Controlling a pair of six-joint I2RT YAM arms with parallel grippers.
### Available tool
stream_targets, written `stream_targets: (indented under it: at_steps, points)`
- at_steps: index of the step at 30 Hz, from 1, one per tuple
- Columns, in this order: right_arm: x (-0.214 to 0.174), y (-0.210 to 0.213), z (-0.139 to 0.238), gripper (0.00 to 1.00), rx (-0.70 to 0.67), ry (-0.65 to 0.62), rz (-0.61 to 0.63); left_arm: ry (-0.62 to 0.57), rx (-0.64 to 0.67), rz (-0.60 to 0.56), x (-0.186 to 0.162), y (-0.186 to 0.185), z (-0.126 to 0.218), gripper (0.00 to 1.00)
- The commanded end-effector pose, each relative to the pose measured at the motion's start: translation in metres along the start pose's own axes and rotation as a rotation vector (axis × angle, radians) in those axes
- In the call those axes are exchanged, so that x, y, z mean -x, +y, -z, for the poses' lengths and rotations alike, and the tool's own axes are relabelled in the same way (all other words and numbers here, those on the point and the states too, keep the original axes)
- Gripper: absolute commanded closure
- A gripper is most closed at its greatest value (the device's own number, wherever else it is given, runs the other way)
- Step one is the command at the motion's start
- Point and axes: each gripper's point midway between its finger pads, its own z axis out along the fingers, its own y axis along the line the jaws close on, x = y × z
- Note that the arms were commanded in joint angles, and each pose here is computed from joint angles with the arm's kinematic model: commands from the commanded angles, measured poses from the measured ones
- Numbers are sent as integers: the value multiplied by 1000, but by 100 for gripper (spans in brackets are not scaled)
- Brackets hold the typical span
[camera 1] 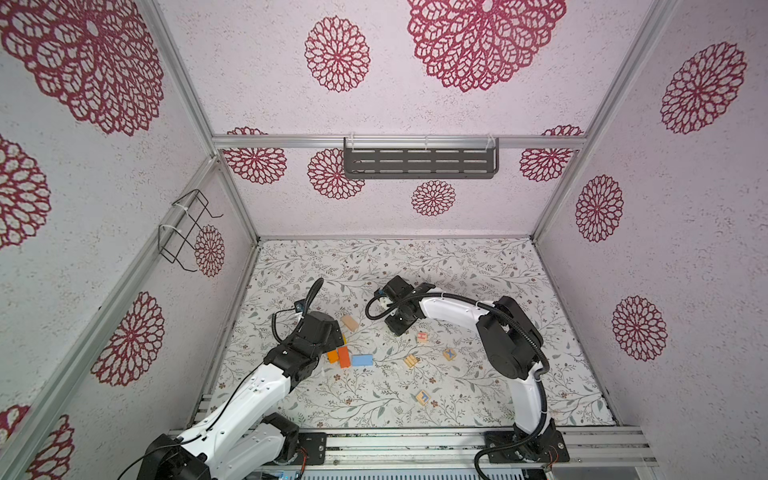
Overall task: Build the wood block tower
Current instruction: 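Carry the green block farther from the robot and release it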
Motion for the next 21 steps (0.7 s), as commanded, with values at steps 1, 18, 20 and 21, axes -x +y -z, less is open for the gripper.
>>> stream_targets:
  at_steps: [1,18,20,21]
  points:
    - [24,-9,39,82,-62,-89,-70,17,-19,6,6,-10,2,3]
    - [3,-112,76,82,-153,-151,-517,87,-46,-29,25,-55,-23,3]
    - [-6,-124,74,83,-172,-142,-559,96,-53,-33,25,-61,-28,3]
    - [-10,-128,72,83,-180,-137,-575,99,-57,-34,25,-64,-30,3]
